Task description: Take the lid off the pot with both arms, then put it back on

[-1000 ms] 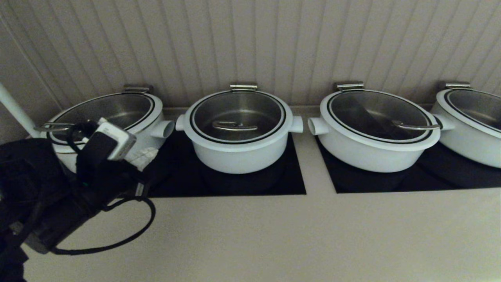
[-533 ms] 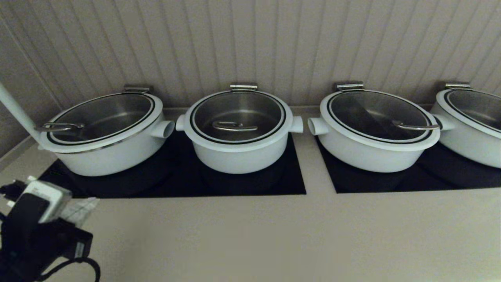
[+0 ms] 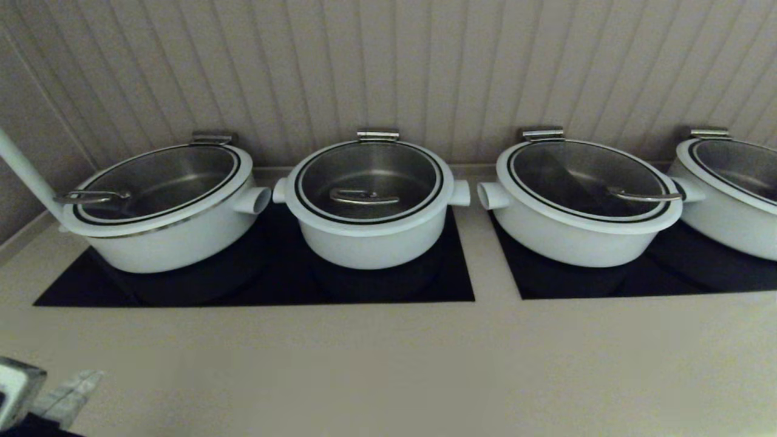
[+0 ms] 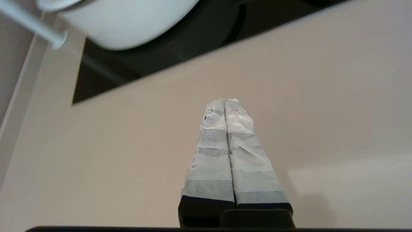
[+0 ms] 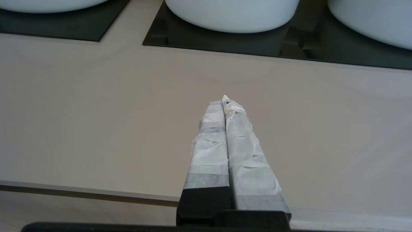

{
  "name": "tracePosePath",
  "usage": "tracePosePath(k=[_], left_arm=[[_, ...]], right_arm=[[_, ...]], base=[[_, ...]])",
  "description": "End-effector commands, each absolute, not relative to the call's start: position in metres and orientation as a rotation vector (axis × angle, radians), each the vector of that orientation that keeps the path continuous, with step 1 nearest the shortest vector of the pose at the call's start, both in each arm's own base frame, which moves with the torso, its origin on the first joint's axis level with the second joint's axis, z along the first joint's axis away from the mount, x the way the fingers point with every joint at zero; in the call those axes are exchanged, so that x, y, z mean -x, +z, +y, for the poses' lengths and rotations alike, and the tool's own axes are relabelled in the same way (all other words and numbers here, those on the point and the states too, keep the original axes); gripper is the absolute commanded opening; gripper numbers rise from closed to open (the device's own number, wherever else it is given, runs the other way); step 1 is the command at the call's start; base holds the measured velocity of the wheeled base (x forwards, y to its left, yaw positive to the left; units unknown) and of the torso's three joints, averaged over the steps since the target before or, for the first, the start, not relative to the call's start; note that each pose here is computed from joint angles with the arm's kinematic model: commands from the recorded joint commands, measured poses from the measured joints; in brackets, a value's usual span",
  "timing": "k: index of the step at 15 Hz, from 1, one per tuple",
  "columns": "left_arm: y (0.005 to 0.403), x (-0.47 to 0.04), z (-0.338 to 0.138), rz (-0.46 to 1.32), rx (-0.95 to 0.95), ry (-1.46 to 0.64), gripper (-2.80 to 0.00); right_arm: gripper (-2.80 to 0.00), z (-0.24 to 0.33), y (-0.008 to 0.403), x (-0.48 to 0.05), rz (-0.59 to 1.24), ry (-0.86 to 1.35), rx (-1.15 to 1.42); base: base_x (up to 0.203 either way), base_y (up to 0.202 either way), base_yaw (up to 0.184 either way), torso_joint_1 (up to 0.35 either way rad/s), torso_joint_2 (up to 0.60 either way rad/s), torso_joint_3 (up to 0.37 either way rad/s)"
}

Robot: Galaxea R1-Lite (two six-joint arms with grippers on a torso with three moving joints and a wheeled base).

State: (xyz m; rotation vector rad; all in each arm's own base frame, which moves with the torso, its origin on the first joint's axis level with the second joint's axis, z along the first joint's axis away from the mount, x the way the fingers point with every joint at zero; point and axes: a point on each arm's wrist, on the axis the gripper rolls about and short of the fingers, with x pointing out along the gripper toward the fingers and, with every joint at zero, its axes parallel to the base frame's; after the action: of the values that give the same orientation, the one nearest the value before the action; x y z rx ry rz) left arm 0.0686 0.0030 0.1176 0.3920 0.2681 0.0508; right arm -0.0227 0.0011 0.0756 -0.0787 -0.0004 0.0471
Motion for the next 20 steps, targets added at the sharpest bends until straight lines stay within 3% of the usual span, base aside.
tracePosePath(k=[1,6,14,20], left_arm=[[0.116,-0.038,0.003,0.181,-0.39,0.08,-2.8],[0.092,0.002,0.002,0.159,-0.372,0.082,-2.8],[0.081,0.022,-0.001,-0.044,-0.227,-0.019,-2.8],[0.075,0.023,-0.001,0.007,-0.107,-0.037,-2.8]], right_arm=[[-2.8,0.001,0.076,0.023,-0.002,0.049,0.08],[-2.8,0.001,0.076,0.023,-0.001,0.048,0.08],[-2.8,0.001,0.076,0.023,-0.002,0.048,0.08],[-2.8,0.001,0.076,0.023,-0.002,0.048,0.08]], base=[[0.0,0.0,0.0,0.0,0.0,0.0],[0.0,0.0,0.0,0.0,0.0,0.0],[0.0,0.0,0.0,0.0,0.0,0.0],[0.0,0.0,0.0,0.0,0.0,0.0]])
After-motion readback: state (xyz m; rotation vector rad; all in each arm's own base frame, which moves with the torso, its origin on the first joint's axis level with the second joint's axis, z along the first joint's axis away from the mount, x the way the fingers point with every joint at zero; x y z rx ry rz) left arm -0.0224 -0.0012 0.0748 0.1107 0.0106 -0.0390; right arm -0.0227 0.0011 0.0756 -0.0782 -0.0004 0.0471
